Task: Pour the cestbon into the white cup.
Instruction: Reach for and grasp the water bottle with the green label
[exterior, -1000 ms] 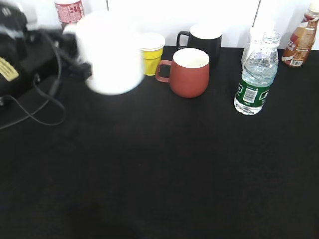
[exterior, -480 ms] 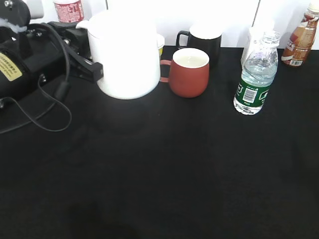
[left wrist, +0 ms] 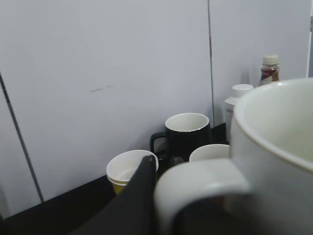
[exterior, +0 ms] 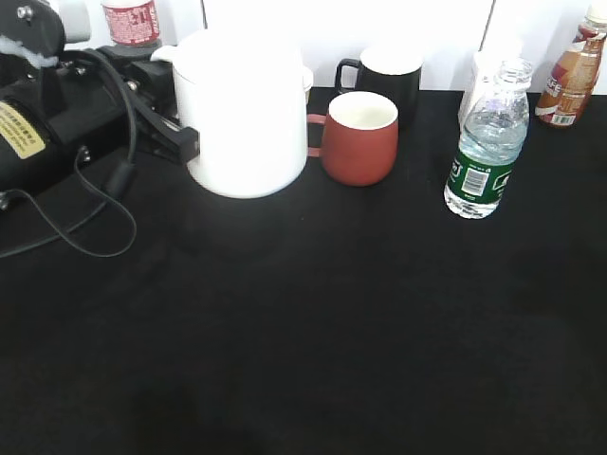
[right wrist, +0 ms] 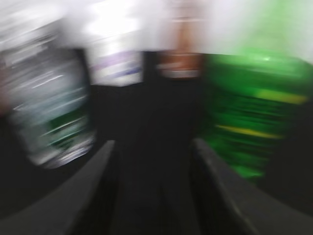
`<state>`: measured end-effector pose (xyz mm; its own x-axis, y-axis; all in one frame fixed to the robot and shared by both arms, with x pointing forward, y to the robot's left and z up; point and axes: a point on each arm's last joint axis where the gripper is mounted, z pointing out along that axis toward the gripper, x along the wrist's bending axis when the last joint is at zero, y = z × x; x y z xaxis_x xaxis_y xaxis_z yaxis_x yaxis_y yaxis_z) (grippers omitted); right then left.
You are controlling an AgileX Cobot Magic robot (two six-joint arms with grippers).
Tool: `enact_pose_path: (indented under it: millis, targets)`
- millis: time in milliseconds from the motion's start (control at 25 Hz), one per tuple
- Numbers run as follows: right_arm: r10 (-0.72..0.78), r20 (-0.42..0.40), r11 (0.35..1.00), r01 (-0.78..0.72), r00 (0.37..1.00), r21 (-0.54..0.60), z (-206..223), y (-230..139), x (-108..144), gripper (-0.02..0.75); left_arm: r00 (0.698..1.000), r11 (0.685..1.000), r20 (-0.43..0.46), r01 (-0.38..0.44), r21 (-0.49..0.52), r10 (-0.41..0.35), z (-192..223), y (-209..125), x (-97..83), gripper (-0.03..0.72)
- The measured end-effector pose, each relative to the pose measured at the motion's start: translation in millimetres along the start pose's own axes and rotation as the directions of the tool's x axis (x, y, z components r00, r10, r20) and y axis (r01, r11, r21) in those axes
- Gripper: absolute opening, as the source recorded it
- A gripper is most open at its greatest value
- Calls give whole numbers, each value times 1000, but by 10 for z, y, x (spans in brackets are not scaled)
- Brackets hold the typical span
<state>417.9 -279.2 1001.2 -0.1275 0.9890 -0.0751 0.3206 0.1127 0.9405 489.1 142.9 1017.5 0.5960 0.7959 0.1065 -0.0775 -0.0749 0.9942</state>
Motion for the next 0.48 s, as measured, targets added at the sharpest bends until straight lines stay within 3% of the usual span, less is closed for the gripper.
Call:
enact_pose_path:
  millis: [40,80,160,280,360,480]
  targets:
    - [-20,-52,999,22,998,39,120,-74,105,376,1000,1000,0,0,0,0,0,0,0,48]
    - [-11,-80,998,16,997,67,223,-143,172,435,1000,1000,0,0,0,0,0,0,0,48]
    - [48,-82,996,-41,996,82,435,-272,215,626,1000,1000,0,0,0,0,0,0,0,48]
    - [64,-82,998,-66,995,-15,733,-430,252,588,1000,1000,0,0,1,0,1,-3,0,48]
    - [68,-132,997,-71,989,-19,844,-564,315,573,1000,1000,1,0,6,0,5,-14,-1,48]
    - [109,-175,993,-116,979,-27,960,-710,370,622,1000,1000,1,0,6,0,5,-14,-1,47]
